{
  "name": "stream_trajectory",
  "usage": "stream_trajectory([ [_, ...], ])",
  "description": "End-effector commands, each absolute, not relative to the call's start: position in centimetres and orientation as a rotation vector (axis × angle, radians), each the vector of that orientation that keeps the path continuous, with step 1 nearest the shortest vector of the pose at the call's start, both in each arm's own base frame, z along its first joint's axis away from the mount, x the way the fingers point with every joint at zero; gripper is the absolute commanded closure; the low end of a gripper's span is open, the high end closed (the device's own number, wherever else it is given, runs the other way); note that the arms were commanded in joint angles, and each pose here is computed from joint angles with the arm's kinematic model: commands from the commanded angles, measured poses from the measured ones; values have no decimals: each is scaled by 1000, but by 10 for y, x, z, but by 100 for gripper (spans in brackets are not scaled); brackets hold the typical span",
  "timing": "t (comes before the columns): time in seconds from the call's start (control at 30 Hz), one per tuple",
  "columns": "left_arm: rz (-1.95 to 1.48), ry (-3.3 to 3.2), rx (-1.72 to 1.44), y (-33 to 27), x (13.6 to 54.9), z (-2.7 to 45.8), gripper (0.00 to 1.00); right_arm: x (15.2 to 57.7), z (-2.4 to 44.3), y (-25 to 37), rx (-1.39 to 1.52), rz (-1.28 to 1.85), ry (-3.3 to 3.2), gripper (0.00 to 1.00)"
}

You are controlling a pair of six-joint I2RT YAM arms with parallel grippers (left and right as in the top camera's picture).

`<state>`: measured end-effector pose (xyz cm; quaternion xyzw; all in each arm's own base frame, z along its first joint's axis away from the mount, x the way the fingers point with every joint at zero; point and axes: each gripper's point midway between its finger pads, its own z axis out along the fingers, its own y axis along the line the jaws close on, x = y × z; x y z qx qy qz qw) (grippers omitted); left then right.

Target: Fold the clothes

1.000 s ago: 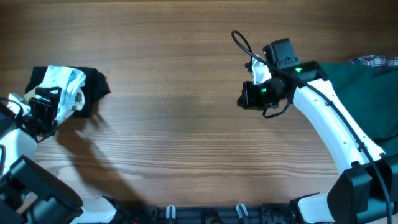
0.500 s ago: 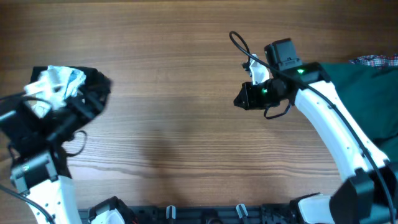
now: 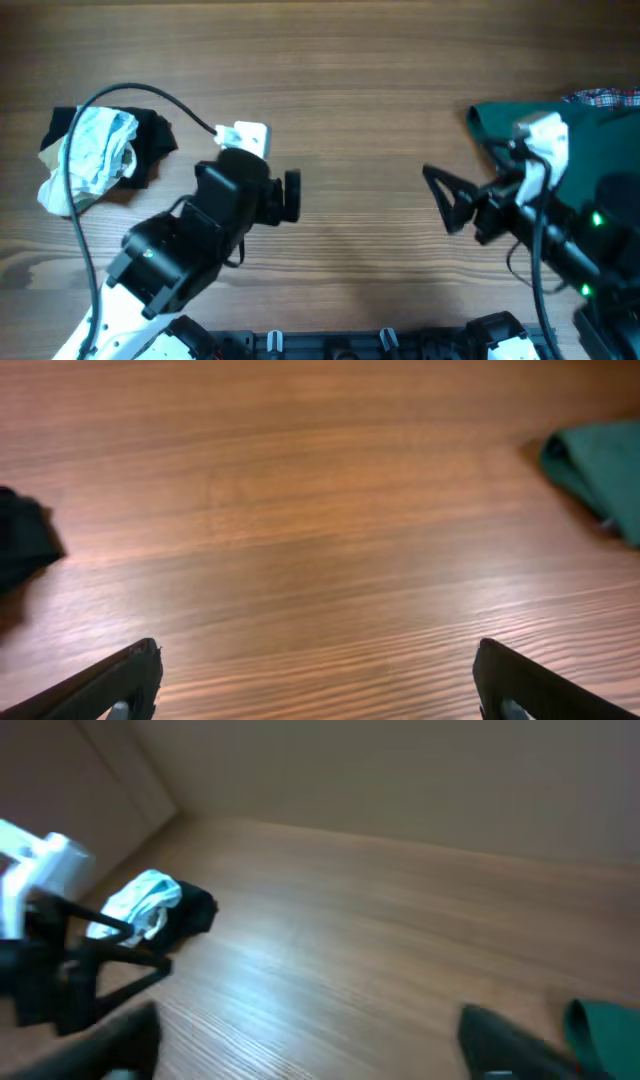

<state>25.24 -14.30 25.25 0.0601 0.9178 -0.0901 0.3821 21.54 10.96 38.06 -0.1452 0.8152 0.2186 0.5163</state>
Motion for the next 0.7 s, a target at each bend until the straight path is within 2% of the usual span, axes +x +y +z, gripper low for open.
stream_trajectory([
  [0.0,-102,2340,106,-134,256,248,0,209,373,104,-333,503,1998,1],
  [0.27,-77,2368,116,-137,260,239,0,210,364,104,-266,543,2057,0],
  [0.33,-78,2367,116,-137,260,239,0,210,364,104,-170,600,2078,1],
  [0.43,-78,2367,116,-137,260,239,0,210,364,104,120,765,2118,1],
  [0.67,-77,2368,116,-137,260,239,0,223,353,58,301,466,2098,0],
])
